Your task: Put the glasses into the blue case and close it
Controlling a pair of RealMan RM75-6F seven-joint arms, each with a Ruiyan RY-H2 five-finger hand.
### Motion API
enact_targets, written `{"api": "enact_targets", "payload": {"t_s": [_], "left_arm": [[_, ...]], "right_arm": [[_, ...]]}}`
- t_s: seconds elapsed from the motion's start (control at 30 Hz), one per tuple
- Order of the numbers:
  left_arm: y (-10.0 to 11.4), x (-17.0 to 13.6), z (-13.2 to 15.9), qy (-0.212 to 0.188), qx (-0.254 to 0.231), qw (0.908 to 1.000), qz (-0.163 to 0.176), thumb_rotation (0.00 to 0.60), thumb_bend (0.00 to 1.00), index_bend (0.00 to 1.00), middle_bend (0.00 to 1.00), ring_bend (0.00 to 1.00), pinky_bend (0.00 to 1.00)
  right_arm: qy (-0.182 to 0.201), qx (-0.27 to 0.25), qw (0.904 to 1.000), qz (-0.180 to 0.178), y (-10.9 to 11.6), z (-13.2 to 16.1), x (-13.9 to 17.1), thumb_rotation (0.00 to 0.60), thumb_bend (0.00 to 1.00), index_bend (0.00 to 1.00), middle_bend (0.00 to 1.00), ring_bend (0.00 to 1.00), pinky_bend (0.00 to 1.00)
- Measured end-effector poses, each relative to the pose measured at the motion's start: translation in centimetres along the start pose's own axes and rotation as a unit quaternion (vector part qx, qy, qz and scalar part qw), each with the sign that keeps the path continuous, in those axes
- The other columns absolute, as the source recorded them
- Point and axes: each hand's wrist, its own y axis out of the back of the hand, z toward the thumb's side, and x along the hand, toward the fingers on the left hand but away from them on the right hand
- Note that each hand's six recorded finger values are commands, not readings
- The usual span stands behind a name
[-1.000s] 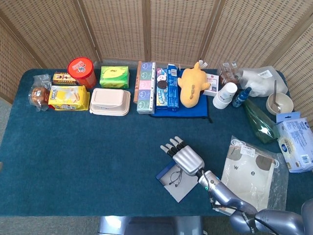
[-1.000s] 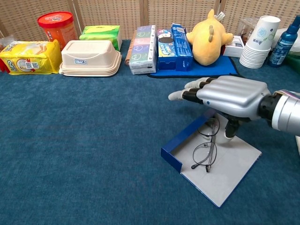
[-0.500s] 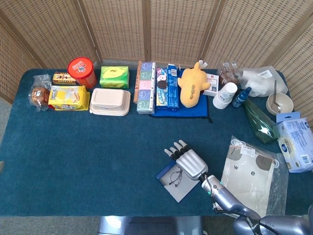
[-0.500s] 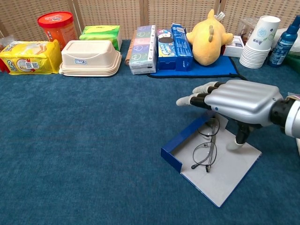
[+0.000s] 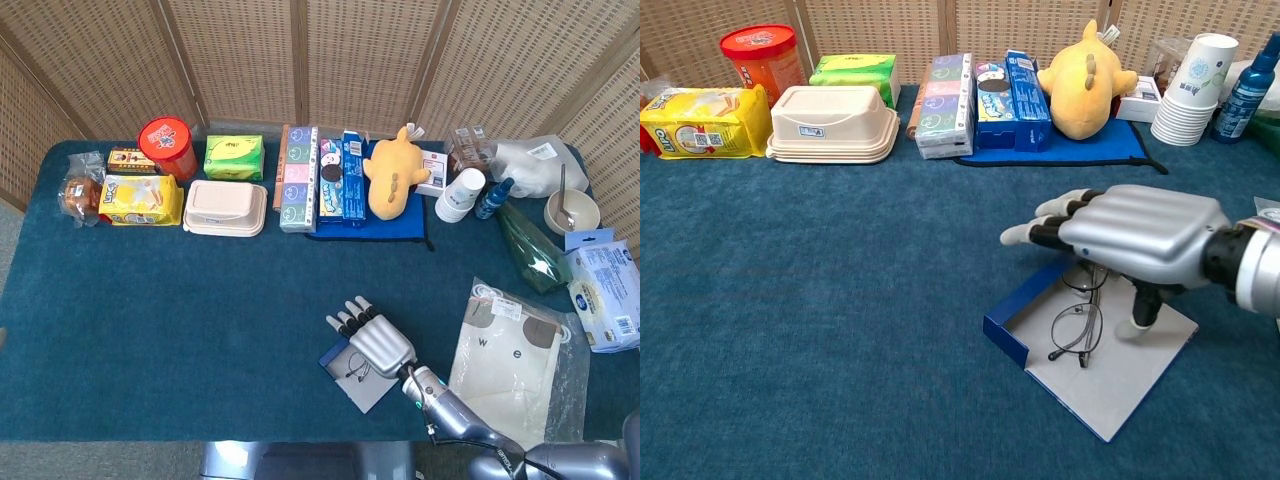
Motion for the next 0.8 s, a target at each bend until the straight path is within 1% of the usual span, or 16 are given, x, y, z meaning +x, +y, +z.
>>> {"api": "enact_targets", "payload": {"t_s": [0.2,0.33,0.47,0.8], "left_arm": [[0.0,-0.2,-0.5,0.006,-0.001,1.0,0.001,0.585,0.29,0.16,0.11,0.03,0.0],[0.0,-0.4,-0.9,0.009,-0.002,1.0,0.001,0.589,0.29,0.16,0.11,0.03,0.0],[0.0,-0.5,-1.1,0.012,-0.002,0.9999,0.002,0.581,0.29,0.16,0.11,0.03,0.0],[-0.1,-0.4,-0.9,0.009,-0.003,1.0,0.001,0.587,0.29,0.16,0.11,0.03,0.0]], "right_arm": [[0.018,0.004,0.9998,0.004,0.4,1.3,-1.7,0.6,0.0,0.0,0.14,0.01,0.04],[0.02,0.006,0.9997,0.009,0.5,1.5,-3.0,0.6,0.0,0.0,0.14,0.01,0.04],[0.017,0.008,0.9998,0.008,0.9,1.3,-3.9,0.6,0.0,0.0,0.14,0.01,0.04],[0.01,0.013,0.9998,0.011,1.1,0.9,-3.6,0.6,0.0,0.0,0.14,0.01,0.04]]}}
